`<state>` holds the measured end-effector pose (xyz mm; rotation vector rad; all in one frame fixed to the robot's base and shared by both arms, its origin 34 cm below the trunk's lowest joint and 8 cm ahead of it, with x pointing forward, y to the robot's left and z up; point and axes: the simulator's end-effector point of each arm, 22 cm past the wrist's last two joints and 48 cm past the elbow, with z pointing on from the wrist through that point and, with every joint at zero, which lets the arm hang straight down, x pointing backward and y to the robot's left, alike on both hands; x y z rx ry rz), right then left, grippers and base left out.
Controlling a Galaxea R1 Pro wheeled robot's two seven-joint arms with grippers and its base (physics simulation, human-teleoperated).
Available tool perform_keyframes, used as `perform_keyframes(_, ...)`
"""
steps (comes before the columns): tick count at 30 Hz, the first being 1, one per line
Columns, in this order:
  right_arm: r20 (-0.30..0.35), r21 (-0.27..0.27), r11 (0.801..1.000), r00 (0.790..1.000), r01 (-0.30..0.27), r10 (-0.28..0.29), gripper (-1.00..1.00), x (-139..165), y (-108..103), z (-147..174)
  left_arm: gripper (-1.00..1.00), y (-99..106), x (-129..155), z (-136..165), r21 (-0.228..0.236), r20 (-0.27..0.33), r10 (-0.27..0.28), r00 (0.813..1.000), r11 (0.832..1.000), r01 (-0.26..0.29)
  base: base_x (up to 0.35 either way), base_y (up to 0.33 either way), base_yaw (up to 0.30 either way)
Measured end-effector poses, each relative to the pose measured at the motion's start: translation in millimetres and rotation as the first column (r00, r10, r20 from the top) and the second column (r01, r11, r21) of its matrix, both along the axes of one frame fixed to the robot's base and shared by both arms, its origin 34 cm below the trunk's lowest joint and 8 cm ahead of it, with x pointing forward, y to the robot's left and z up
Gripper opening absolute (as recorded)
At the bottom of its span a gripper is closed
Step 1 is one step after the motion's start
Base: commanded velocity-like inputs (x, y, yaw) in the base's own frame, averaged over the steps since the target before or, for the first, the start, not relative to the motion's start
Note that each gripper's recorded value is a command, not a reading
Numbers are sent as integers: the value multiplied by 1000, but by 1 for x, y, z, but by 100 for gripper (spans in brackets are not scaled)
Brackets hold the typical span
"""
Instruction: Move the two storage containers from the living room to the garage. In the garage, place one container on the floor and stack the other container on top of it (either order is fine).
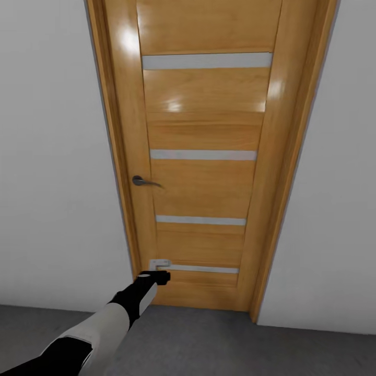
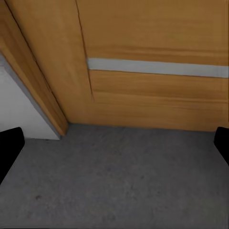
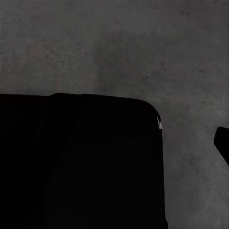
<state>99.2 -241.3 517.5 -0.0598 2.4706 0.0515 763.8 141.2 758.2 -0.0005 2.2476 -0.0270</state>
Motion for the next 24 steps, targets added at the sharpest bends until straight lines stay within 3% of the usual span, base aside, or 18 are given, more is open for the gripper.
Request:
perform_keyframes(6, 0, 0, 1000, 1000, 0, 0, 100, 0, 0, 0, 100, 7, 1, -1, 6, 0, 8, 1000, 1000, -8, 0, 0, 252)
perform_keyframes(13, 0, 0, 1000, 1000, 0, 0, 100, 0, 0, 0, 100, 7, 1, -1, 4, 0, 6, 1000, 1000, -6, 20, 9, 56)
perform_keyframes(24, 1, 0, 1000, 1000, 0, 0, 100, 0, 0, 0, 100, 5, 0, 0, 3, 0, 0, 1000, 1000, 0, 275, 108, 2)
